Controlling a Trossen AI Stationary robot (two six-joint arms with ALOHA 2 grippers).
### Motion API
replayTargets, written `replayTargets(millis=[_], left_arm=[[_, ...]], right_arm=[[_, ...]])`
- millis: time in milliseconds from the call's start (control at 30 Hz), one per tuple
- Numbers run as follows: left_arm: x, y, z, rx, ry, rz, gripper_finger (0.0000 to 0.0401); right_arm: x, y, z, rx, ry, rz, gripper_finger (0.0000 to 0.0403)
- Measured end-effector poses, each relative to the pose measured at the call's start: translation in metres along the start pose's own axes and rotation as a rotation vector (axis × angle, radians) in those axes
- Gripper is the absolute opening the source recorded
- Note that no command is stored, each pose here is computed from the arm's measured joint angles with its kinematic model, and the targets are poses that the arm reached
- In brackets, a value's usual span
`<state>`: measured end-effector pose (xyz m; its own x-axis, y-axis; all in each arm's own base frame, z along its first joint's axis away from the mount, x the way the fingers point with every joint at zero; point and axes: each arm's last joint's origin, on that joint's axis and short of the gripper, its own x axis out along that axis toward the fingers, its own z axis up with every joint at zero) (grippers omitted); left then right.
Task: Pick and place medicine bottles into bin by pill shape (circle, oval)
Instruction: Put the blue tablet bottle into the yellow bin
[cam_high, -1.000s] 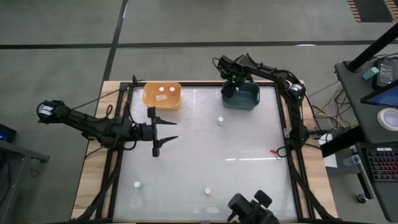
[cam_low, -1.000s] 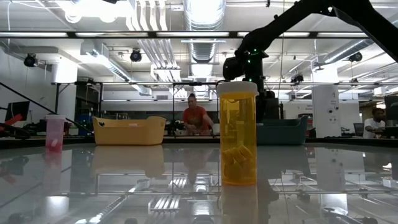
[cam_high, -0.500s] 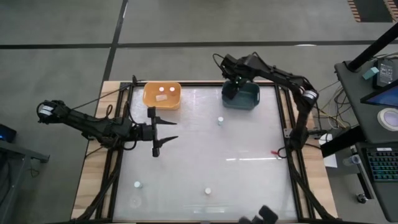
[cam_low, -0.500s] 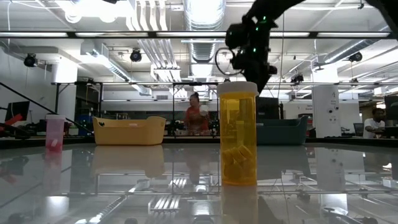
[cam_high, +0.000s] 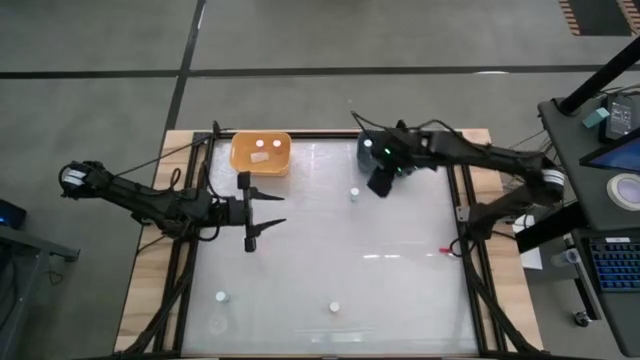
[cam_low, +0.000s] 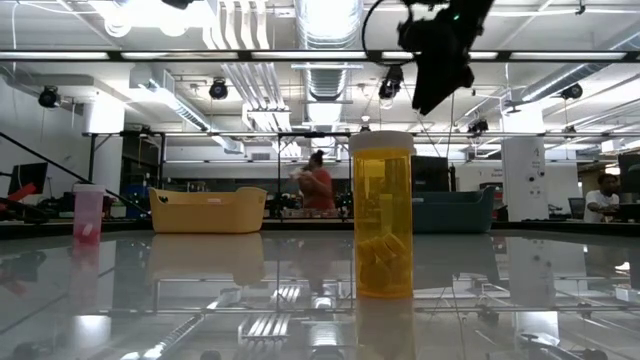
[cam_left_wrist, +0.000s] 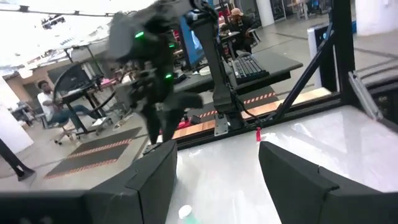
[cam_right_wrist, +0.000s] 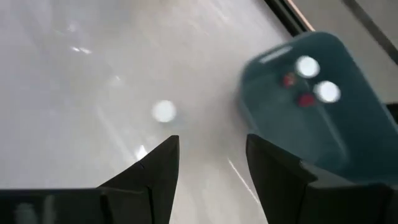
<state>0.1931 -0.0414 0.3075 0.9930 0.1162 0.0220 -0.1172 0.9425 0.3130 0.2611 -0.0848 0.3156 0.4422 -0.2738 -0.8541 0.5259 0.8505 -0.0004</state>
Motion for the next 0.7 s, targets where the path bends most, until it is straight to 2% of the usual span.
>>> replayTargets(millis=[167,333,533,700], left_arm=[[0.000,0.000,0.000,-0.082,-0.004,0.001,0.0212],[0.000,0.000,0.000,-0.160,-0.004,0.001,0.0212],[0.012,-0.006,-0.002,-0.185,-0.028,0.007,0.0212],[0.030,-0.014,-0.009,-0.176,-0.028,0.014,0.0212]], right_arm=[[-0.012,0.015,-0.029,-0.045,-0.146,0.086,0.0178],[-0.011,0.023,-0.055,-0.096,-0.323,0.167,0.0178],[0.006,0.024,-0.085,-0.194,-0.547,0.232,0.0178],[0.014,0.023,-0.107,-0.327,-0.688,0.370,0.0178]])
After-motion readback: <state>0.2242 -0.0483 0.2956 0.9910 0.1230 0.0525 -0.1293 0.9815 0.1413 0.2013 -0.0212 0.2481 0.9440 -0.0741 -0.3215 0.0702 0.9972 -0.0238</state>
